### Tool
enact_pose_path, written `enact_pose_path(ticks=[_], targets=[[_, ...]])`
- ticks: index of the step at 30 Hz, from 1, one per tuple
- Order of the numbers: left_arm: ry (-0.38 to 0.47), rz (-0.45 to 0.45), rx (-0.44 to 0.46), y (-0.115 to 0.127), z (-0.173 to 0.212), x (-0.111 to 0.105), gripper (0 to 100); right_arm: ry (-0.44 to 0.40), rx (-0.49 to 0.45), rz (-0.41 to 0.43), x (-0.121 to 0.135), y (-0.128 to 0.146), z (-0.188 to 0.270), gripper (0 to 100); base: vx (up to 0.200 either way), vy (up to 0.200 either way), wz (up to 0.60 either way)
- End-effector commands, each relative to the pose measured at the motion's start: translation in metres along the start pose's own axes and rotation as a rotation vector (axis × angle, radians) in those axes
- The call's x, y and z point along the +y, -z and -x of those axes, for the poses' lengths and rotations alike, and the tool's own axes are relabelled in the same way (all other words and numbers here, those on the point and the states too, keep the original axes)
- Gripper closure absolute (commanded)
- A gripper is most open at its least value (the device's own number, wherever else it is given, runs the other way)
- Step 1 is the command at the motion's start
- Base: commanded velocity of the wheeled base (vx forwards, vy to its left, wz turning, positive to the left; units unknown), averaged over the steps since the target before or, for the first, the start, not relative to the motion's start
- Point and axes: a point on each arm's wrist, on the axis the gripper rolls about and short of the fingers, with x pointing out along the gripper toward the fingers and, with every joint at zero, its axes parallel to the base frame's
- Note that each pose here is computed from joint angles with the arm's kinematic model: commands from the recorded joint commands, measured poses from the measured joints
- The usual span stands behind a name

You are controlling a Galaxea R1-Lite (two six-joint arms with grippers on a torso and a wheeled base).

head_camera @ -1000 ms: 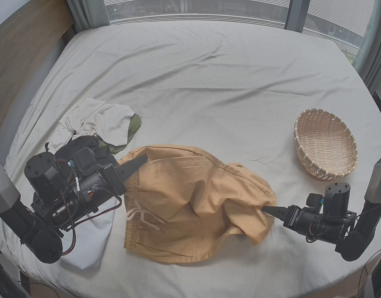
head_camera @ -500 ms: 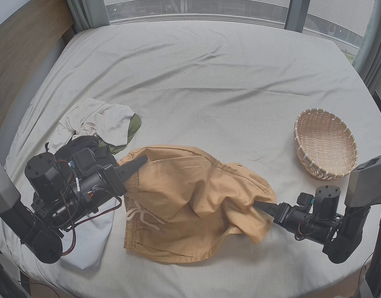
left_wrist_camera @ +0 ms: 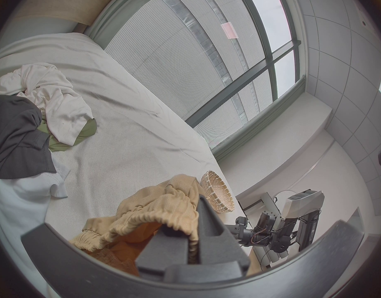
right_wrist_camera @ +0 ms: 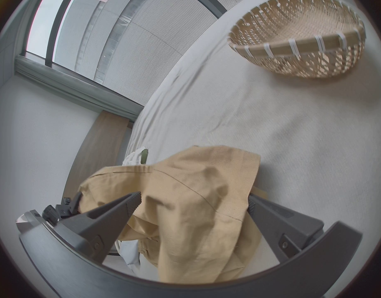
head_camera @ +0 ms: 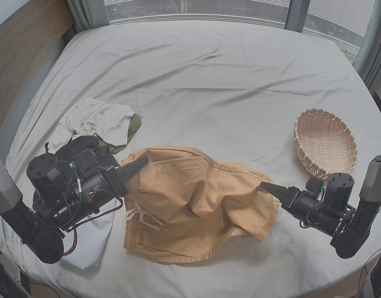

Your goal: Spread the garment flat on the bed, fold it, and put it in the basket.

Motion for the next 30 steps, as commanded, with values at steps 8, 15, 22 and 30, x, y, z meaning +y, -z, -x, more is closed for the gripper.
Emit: enact_pose_path(ticks=[8,15,22,30], targets=[[0.0,0.0,0.003,0.001,0.0,0.0,100,-0.039,-0.094,-0.002,0.005,-0.023,-0.004,0,0.0,0.0,0.0],[-0.001,0.001,0.004,0.001,-0.001,0.001,100,-0.037,-0.083,-0.104,0.003,-0.02,-0.006,0,0.0,0.0,0.0],[-0.002,0.001,0.005,0.001,0.0,0.0,100,-0.041,-0.081,-0.182,0.003,-0.02,-0.008,100,0.0,0.0,0.0],[-0.004,-0.017,0.005,0.001,0.0,0.001,100,-0.013,-0.063,-0.22,-0.005,-0.015,-0.011,100,0.0,0.0,0.0]])
